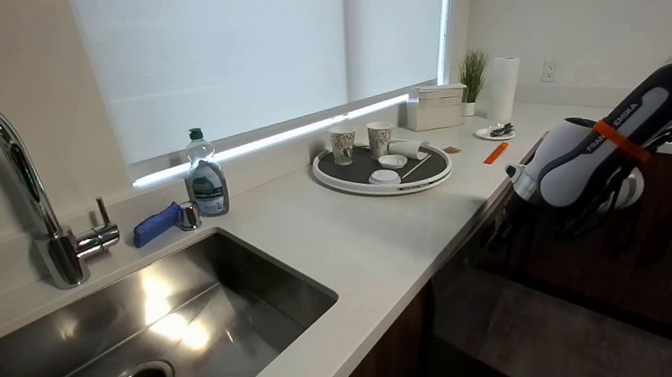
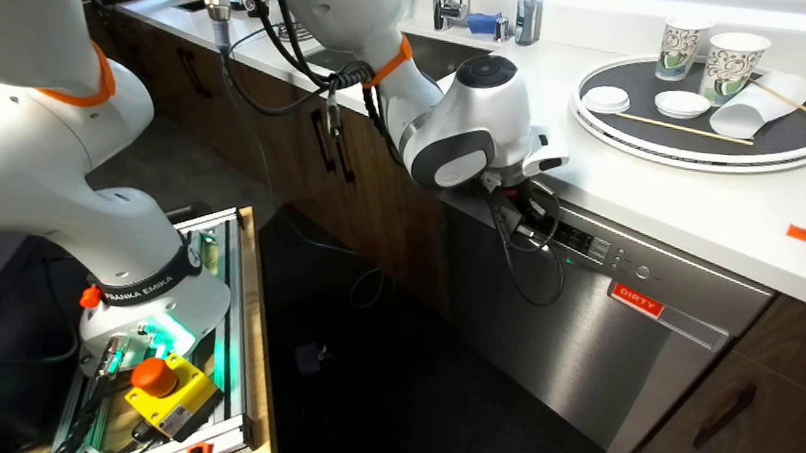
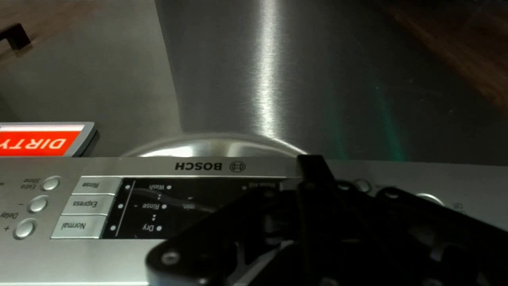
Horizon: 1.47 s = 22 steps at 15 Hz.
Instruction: Press one of the buttons on the left side of the dish washing machine
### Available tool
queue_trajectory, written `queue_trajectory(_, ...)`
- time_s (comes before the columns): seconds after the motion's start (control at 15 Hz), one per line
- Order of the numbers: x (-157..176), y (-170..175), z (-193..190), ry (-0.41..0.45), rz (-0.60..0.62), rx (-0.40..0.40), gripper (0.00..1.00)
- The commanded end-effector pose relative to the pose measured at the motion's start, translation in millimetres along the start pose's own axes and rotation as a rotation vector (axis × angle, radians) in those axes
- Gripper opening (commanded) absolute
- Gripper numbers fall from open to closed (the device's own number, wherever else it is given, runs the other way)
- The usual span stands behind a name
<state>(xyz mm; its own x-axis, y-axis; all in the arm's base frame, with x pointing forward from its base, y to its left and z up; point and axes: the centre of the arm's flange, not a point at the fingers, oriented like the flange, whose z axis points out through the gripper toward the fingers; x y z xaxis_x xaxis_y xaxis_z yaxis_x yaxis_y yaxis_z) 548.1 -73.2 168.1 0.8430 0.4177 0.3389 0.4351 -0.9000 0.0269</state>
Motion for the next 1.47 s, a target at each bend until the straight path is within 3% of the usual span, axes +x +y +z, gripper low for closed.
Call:
queue_trajectory(0.0,1,-3,1,-0.028,-0.08,-0.014,0.0)
queue_trajectory(0.6,9,-2,8,0.016,-0.112,-0.046,0.0)
queue_trajectory(1.4,13,-9,19,0.026,-0.107,-0.006,0.0)
